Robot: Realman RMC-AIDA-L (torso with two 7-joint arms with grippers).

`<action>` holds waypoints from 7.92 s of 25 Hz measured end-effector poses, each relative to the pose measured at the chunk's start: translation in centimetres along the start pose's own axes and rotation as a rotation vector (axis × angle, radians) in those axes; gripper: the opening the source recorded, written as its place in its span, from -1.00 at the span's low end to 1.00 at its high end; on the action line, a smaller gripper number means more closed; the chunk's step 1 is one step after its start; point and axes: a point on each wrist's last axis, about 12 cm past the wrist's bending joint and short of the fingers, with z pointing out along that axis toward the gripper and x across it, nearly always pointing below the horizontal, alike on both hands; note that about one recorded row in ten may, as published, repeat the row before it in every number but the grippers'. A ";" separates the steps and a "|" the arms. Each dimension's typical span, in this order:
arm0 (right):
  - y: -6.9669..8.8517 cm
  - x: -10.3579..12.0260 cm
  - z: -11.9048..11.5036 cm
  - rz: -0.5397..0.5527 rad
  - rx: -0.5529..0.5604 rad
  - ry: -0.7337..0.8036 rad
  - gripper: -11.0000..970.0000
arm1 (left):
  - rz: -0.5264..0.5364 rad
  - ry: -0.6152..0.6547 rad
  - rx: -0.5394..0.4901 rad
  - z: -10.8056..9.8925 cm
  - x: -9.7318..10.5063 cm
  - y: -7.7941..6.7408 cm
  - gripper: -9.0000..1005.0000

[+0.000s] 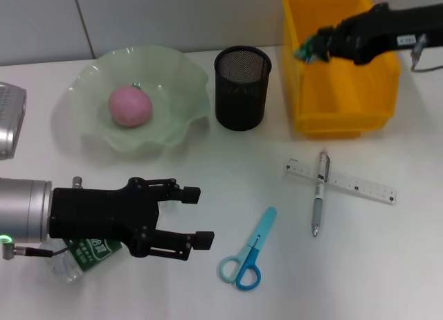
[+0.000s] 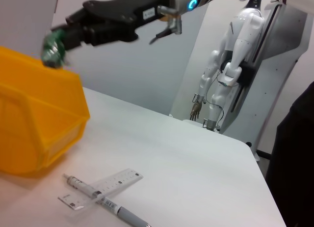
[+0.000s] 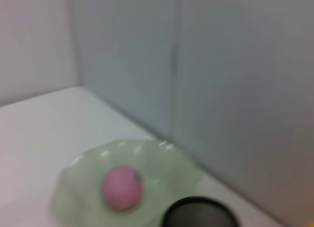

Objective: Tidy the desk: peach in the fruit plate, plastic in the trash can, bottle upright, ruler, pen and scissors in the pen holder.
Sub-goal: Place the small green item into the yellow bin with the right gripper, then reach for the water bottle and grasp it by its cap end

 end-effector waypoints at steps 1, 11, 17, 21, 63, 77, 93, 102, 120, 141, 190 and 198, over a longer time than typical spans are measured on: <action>-0.7 0.1 -0.1 0.026 0.059 -0.023 -0.63 | 0.000 0.000 0.000 0.0 0.0 0.0 0.71; -2.9 1.0 0.7 0.101 0.258 -0.086 -0.62 | -0.001 -0.009 -0.003 0.1 -0.1 0.1 0.71; -3.5 1.6 1.9 0.126 0.339 -0.081 -0.62 | -0.003 -0.019 -0.013 0.0 -0.2 0.2 0.71; -3.3 1.9 3.6 0.122 0.354 -0.048 -0.62 | -0.004 -0.024 -0.018 -0.1 -0.2 0.2 0.71; -3.5 2.1 3.5 0.133 0.357 -0.047 0.32 | -0.005 -0.022 -0.028 0.1 -0.4 0.4 0.71; -2.6 1.2 2.0 0.168 0.289 -0.179 0.32 | -0.006 -0.042 -0.044 -0.3 -0.4 0.5 0.71; -0.6 1.8 -1.7 0.289 0.077 -0.309 0.63 | -0.008 -0.046 -0.047 -0.4 -0.3 0.5 0.71; 2.7 4.0 -2.5 0.215 -0.168 -0.240 0.63 | -0.012 -0.051 -0.059 -0.5 -0.4 0.6 0.71; 6.4 9.1 0.6 0.116 -0.397 0.058 0.64 | -0.026 -0.024 -0.108 -2.0 0.4 0.8 0.71; 6.3 9.4 1.5 0.212 -0.396 0.152 0.64 | 0.067 0.497 -0.252 -1.7 -9.3 0.8 0.71; 3.2 7.1 1.7 0.170 -0.339 0.254 0.64 | 0.019 0.652 -0.338 2.1 -9.8 3.1 0.71; 3.1 6.5 1.9 0.154 -0.352 0.256 0.64 | -0.053 0.656 -0.388 2.2 -10.8 3.5 0.71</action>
